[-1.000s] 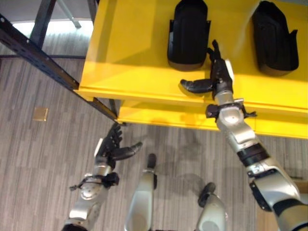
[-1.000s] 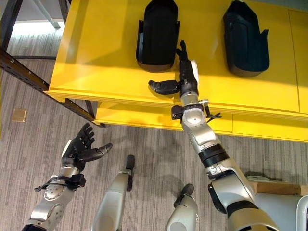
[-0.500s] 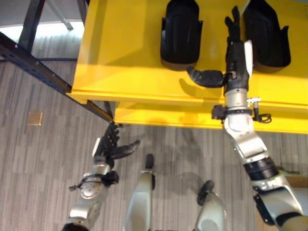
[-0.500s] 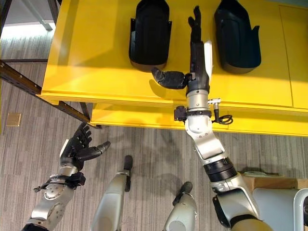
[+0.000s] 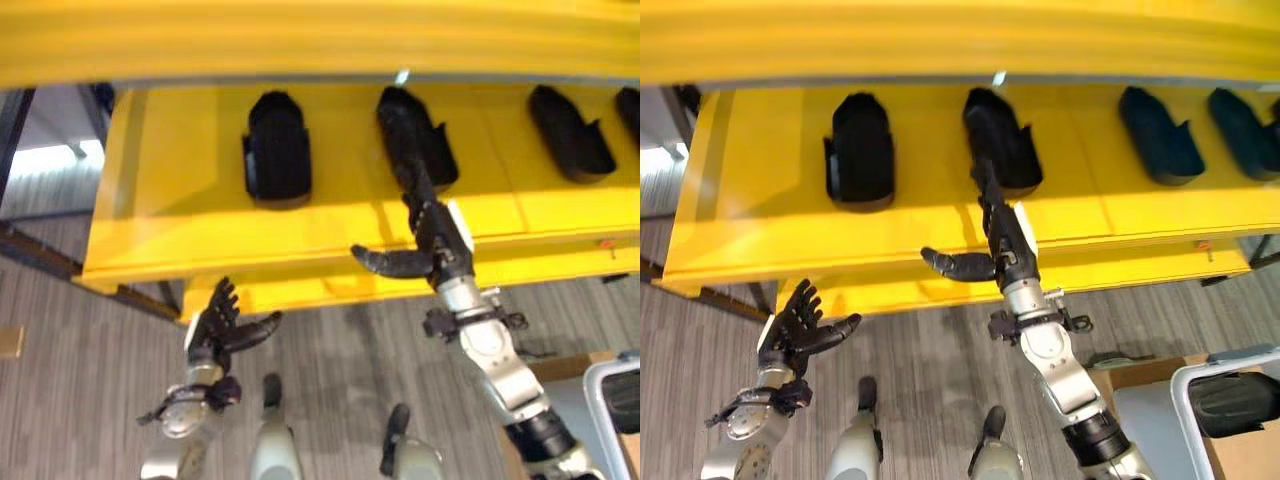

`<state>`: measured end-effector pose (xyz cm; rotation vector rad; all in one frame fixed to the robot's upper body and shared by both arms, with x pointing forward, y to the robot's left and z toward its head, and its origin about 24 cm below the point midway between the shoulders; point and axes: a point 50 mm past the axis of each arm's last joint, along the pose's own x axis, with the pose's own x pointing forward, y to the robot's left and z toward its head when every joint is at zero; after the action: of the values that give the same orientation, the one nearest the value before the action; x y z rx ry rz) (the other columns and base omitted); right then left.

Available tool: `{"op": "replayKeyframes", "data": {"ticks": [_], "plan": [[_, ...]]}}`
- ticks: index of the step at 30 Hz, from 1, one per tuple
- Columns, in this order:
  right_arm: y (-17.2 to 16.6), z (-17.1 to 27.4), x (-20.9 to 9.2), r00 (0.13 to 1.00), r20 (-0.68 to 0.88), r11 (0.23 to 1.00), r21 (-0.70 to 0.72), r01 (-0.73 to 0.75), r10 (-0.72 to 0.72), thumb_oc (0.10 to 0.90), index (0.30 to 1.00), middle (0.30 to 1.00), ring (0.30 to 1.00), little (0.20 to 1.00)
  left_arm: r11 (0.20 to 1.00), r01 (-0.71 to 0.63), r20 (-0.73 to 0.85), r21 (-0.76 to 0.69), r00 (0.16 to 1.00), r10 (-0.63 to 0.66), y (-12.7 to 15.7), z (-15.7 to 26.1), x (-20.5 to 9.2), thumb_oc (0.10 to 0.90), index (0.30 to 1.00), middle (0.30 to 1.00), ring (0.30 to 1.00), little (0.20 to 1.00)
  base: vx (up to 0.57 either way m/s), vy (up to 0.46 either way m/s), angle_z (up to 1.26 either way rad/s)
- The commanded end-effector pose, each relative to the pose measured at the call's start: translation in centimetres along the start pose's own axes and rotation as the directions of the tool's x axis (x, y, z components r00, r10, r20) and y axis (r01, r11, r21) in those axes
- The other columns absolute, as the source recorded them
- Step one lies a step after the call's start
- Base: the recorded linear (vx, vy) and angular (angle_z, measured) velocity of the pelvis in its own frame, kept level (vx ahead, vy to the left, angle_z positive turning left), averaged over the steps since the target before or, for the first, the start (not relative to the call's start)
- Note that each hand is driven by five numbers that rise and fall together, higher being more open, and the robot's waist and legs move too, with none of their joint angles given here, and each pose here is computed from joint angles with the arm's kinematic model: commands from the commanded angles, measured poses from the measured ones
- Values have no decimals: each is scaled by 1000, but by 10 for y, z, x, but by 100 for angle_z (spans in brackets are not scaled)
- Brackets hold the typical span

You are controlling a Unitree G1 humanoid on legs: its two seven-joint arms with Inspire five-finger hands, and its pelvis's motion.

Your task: Move parts from the plastic box to the shelf.

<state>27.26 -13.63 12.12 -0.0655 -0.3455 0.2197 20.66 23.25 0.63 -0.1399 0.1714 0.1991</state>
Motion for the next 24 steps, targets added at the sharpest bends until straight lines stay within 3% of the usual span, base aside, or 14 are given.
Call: {"op": "replayKeyframes", "data": {"ticks": [1, 12, 17, 24], "plan": [[-4, 49, 9, 957, 285, 998, 14, -57, 51, 900, 1000, 1000, 1000, 1000, 999, 45, 187, 18, 981, -47, -7, 30, 7, 900, 1000, 1000, 1000, 1000, -42, -307, -62], [-31, 50, -9, 960, 279, 997, -77, 19, 3, 900, 1000, 1000, 1000, 1000, 995, 99, 192, 0, 977, -97, -25, 26, 12, 900, 1000, 1000, 1000, 1000, -36, -200, -19], [-21, 43, -9, 965, 262, 999, -51, -8, 21, 900, 1000, 1000, 1000, 1000, 997, 79, 175, -16, 982, -75, -23, 18, 4, 900, 1000, 1000, 1000, 1000, 34, -40, -7], [4, 33, 2, 969, 229, 989, 91, -116, 93, 900, 1000, 1000, 1000, 1000, 993, 116, 174, -38, 979, -108, -29, 16, 0, 900, 1000, 1000, 1000, 1000, 72, 38, -119]]}}
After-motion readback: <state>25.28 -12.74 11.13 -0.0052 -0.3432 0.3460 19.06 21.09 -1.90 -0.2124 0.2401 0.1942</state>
